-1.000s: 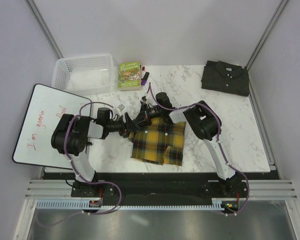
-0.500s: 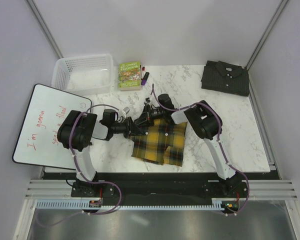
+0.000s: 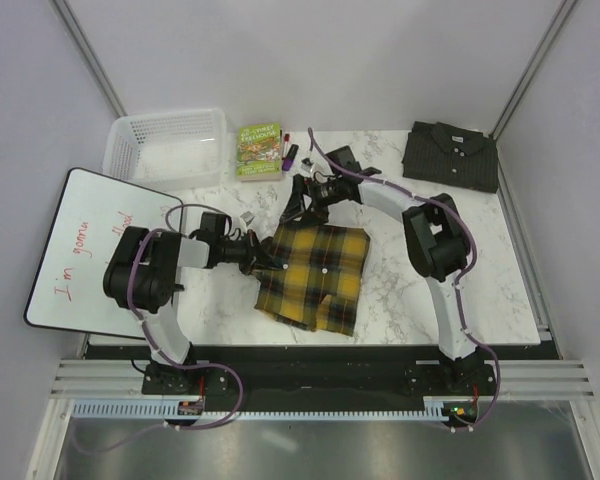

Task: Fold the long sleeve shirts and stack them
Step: Fold the shirt

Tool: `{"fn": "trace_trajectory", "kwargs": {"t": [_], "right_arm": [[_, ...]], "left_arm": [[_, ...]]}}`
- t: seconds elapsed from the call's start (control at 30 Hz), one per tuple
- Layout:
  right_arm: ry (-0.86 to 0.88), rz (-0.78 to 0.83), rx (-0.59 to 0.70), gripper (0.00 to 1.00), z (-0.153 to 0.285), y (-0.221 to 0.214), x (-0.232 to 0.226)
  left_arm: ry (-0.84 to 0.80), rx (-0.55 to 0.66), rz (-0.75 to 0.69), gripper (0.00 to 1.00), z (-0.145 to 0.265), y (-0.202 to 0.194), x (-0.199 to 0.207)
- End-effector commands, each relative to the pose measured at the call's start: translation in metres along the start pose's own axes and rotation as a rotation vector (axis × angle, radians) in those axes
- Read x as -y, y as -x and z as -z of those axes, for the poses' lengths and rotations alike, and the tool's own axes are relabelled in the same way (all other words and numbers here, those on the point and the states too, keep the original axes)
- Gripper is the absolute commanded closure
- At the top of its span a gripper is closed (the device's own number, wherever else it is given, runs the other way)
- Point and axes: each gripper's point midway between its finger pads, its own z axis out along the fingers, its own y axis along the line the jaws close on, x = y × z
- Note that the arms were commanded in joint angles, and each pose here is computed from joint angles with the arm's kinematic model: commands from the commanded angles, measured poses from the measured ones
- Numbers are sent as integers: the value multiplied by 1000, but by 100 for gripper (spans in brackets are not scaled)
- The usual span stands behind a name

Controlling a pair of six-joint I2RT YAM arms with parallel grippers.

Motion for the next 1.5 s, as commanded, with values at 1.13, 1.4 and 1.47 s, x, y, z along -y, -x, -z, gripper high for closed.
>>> {"fn": "trace_trajectory", "kwargs": {"t": [1.13,1.4,1.47], "right_arm": [[-205,28,314,2,314,-31,76],[-194,0,281,2,305,-50,79],[-191,-6,277,2,303,-53,80]], "left_arm": [[958,-625,-1472,98,-81,-39,57],[679,-562,-1242,56,-109,-83,105],[574,-524,-1271,52,-107,-91,139]]}}
